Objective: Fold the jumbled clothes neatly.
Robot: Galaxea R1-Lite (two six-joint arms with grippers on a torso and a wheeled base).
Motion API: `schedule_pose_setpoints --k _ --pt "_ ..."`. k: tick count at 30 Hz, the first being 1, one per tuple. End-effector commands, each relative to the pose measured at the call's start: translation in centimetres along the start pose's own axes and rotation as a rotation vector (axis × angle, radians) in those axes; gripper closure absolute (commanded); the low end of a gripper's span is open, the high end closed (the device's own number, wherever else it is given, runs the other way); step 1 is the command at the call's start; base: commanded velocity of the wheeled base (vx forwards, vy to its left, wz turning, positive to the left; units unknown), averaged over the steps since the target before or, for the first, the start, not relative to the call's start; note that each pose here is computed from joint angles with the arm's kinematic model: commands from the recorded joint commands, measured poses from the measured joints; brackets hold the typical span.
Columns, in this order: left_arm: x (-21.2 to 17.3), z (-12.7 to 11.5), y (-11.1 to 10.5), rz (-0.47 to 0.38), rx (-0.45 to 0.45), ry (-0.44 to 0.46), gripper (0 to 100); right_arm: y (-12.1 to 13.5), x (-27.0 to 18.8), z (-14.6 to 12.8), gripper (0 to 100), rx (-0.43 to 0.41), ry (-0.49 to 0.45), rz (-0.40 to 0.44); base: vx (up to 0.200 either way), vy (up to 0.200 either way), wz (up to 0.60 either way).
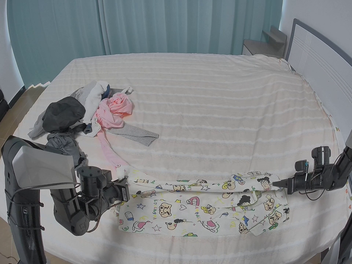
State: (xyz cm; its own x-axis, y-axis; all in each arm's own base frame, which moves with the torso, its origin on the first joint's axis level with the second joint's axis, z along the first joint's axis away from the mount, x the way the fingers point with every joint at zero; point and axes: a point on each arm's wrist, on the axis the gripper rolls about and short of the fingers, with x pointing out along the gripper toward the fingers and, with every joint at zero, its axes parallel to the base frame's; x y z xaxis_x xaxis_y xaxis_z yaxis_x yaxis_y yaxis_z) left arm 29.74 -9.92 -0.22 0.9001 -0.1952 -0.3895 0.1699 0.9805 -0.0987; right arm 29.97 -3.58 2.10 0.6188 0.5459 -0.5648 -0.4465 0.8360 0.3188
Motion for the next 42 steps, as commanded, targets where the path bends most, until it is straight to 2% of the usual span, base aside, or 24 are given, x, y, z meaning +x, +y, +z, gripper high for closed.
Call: schedule_pose_setpoints --k 1,13,30,31,33,34,42 --pt "-0.4 -1.9 0.0 -0.002 0.009 0.052 100 0.5 -0.2 -1.2 100 0.011 0.035 0.01 0.0 0.0 0.0" --pt "-1.2 -4.8 0.2 -0.002 0.025 0.147 100 0.9 -0.2 -3.3 100 0.049 0.104 0.02 0.0 0.0 0.0" --pt "-0.8 -5.1 0.1 0.001 0.02 0.149 100 1.1 0.0 -4.5 100 0.073 0.149 0.03 0.0 0.0 0.0" --pt "-0.8 -5.1 0.1 0.002 0.018 0.148 100 1.1 0.0 -4.5 0 0.073 0.149 0.03 0.0 0.0 0.0" --pt "-0.8 -5.1 0.1 0.002 0.018 0.149 100 1.1 0.0 -4.6 0 0.074 0.15 0.03 0.0 0.0 0.0" --pt "-0.8 -5.1 0.1 0.002 0.019 0.151 0 1.1 0.0 -4.6 0 0.075 0.151 0.03 0.0 0.0 0.0" --pt "-0.8 -5.2 0.1 0.006 0.01 0.151 0 1.1 -0.2 -4.6 0 0.074 0.148 0.014 0.0 0.0 0.0"
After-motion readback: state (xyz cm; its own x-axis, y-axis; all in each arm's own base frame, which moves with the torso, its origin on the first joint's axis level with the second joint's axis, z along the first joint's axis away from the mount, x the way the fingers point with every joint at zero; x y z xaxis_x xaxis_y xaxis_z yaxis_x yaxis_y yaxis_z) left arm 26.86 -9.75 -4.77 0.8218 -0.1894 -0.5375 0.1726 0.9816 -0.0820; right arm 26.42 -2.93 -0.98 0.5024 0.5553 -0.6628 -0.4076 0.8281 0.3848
